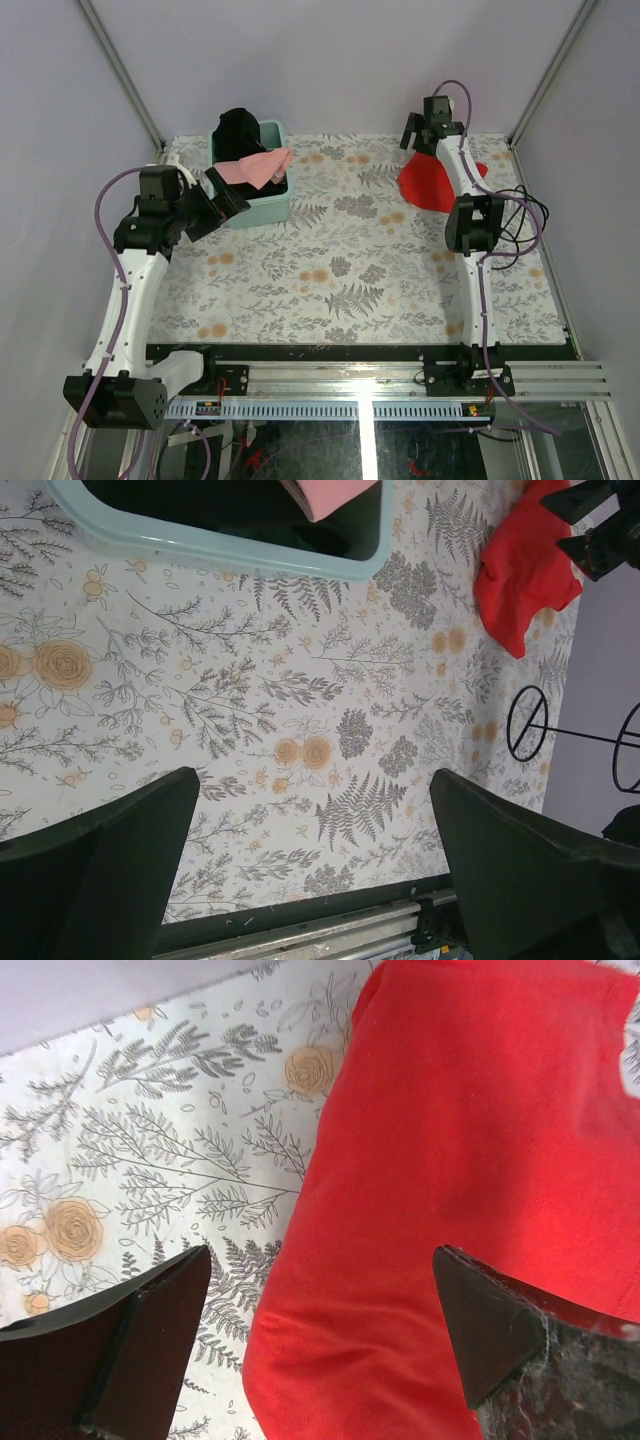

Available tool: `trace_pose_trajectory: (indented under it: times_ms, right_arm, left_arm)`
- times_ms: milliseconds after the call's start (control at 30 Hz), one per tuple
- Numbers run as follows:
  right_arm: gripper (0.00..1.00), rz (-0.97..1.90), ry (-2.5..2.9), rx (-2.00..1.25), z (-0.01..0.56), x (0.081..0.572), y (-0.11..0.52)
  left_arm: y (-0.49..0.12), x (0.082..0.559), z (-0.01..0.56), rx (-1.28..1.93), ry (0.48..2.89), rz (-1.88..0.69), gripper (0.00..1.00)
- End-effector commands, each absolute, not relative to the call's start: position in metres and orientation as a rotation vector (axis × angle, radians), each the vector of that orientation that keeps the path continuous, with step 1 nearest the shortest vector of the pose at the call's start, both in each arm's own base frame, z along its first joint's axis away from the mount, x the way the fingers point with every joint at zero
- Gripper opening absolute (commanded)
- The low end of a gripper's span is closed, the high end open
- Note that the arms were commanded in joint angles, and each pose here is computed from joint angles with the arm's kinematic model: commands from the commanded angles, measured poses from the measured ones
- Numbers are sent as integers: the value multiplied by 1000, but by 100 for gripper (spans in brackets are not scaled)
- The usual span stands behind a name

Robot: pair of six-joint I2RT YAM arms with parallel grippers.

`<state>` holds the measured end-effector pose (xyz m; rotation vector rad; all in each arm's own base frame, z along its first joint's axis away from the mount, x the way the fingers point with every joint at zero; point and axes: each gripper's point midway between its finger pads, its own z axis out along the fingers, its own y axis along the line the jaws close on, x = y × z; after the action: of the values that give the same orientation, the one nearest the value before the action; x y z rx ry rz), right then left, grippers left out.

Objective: Stack the hats

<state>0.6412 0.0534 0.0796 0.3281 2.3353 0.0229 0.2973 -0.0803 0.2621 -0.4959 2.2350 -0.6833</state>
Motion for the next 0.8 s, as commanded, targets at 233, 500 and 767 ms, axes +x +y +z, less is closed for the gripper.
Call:
trace_pose_trajectory:
  times_ms: [233,500,767]
  right_arm:
    - [100,308,1985,237,328,556,65]
    - [100,121,2039,167,357,450,25]
    - [99,-259,2247,567,328,357,-49]
  left_arm:
    - [-92,303,303,-329,2136,-766,100]
    - [-137,315,310,-191,2135,-868,100]
    - [-193,318,292,-87,2188,-959,100]
